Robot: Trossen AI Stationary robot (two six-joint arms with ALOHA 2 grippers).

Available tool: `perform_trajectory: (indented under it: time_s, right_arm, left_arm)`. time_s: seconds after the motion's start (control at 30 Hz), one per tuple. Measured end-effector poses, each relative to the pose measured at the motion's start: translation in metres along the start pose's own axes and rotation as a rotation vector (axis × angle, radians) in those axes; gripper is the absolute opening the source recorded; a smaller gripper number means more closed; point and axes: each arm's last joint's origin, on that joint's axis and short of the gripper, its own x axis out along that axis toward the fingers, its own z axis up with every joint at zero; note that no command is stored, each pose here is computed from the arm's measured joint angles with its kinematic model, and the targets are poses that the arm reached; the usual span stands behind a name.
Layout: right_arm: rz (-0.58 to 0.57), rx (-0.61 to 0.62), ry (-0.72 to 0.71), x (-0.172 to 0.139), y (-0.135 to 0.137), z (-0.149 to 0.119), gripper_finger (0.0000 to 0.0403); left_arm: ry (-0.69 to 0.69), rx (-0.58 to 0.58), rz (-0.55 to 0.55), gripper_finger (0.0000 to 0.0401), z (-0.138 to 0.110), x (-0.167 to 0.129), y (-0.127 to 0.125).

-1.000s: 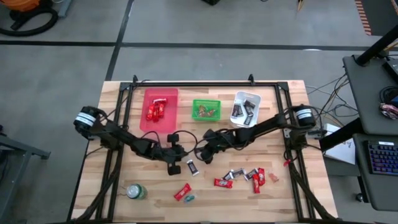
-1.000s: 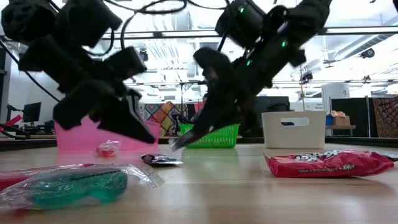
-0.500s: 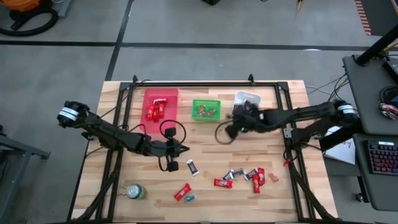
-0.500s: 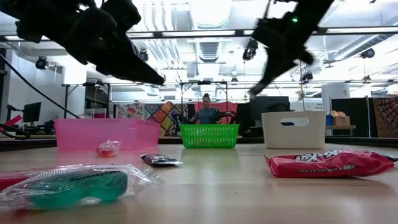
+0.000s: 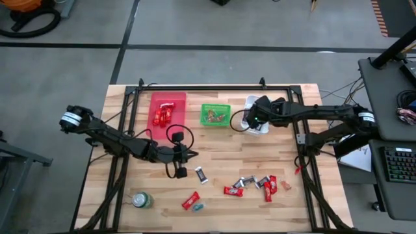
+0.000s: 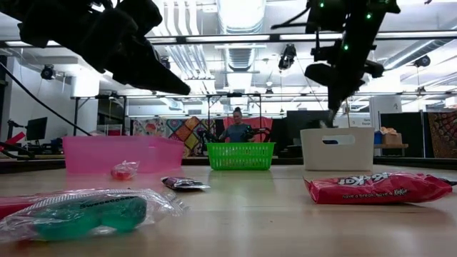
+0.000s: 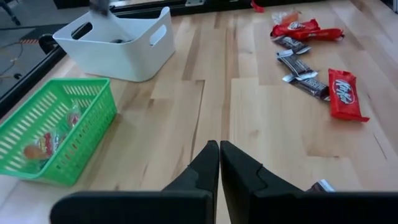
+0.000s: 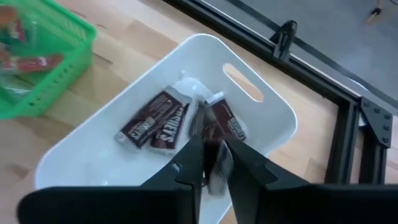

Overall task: Sort candy
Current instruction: Put the brown chocolate bar into the white bin, then put the red gummy into the green bin

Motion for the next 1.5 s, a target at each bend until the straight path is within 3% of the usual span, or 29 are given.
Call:
perform_trajectory:
  time_s: [0.3, 0.4, 0.57, 0.87, 1.03, 1.23, 1.5]
  right_arm:
    - [-0.001, 0.006, 0.005, 0.002, -0.002, -0.001, 0.011]
    - [0.039, 0.005, 0.019, -0.002, 0.001, -0.001, 0.0119]
    - [0.106, -0.004, -0.005, -0.008, 0.01, -0.002, 0.0132]
    - [0.187, -0.055, -0.057, -0.02, 0.025, -0.008, 0.0133]
    - [0.204, -0.079, -0.061, -0.024, 0.03, -0.012, 0.0136]
    - [0.217, -0.087, -0.062, -0.026, 0.033, -0.016, 0.0136]
    - [0.219, -0.089, -0.064, -0.025, 0.033, -0.017, 0.0135]
  left_arm:
    - [0.003, -0.012, -0.003, 0.0, 0.0, 0.0, 0.0]
    - [0.016, -0.01, -0.067, 0.001, -0.001, 0.0, -0.002]
    - [0.06, -0.001, -0.159, 0.0057, -0.005, -0.001, -0.005]
    - [0.121, 0.074, -0.193, 0.0157, -0.024, 0.018, -0.015]
    - [0.308, 0.111, -0.173, 0.0168, -0.034, 0.03, -0.019]
    - [0.659, 0.212, -0.085, 0.0168, -0.018, 0.028, -0.019]
    - [0.799, 0.298, -0.061, 0.016, -0.011, 0.023, -0.014]
